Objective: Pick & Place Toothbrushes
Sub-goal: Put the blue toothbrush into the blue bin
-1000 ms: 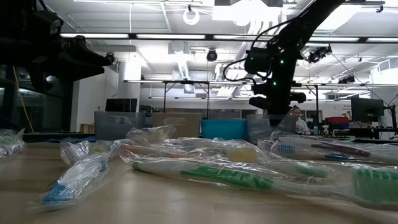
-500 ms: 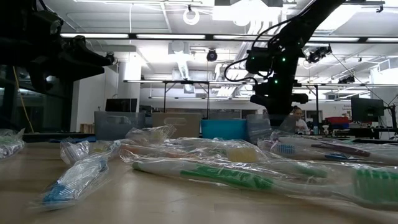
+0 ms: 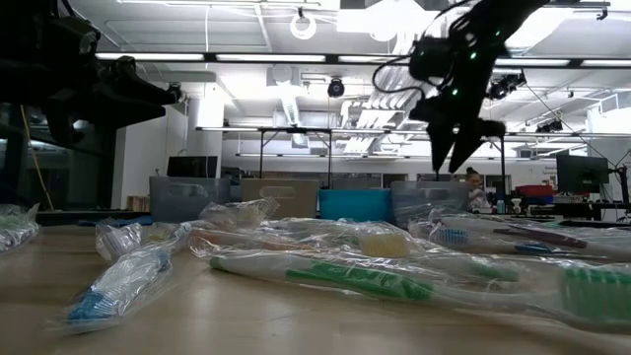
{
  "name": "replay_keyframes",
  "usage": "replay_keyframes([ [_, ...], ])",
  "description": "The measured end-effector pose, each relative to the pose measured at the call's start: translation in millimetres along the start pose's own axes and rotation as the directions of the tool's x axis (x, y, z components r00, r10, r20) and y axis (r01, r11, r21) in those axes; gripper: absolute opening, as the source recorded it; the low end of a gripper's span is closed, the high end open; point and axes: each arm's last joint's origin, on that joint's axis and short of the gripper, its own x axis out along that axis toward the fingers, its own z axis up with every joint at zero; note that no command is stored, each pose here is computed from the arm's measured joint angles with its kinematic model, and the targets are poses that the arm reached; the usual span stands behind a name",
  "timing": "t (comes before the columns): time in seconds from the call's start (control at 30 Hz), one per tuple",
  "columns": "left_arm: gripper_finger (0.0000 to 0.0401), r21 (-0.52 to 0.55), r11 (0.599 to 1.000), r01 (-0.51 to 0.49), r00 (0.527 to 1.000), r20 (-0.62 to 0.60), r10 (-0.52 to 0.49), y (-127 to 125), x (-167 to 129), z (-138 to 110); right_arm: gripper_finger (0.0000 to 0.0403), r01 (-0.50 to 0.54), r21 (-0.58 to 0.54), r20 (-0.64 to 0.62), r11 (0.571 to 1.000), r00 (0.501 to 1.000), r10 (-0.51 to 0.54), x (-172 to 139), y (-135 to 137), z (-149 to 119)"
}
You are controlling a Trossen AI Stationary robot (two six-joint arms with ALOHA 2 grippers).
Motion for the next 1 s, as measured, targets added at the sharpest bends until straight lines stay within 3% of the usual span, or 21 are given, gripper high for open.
replay_keyframes([
  [0.17, 0.0193, 0.000, 1.000, 0.000, 1.000, 0.000, 0.000, 0, 0, 0, 0.0180, -0.028, 0.039, -0.085, 0.999, 0.996, 0.031, -25, -2, -19],
  [0.33, 0.0193, 0.000, 1.000, 0.000, 1.000, 0.000, 0.000, 0, 0, 0, 0.0173, 0.019, 0.023, -0.146, 1.000, 0.989, -0.016, -40, 8, -46],
  [0.57, 0.0193, 0.000, 1.000, 0.000, 1.000, 0.000, 0.000, 0, 0, 0, 0.0171, 0.055, -0.048, -0.162, 0.997, 0.985, -0.062, -33, 27, -87],
  [1.0, 0.0193, 0.000, 1.000, 0.000, 1.000, 0.000, 0.000, 0, 0, 0, 0.0167, 0.113, -0.004, -0.211, 0.994, 0.971, -0.111, -21, 38, -145],
])
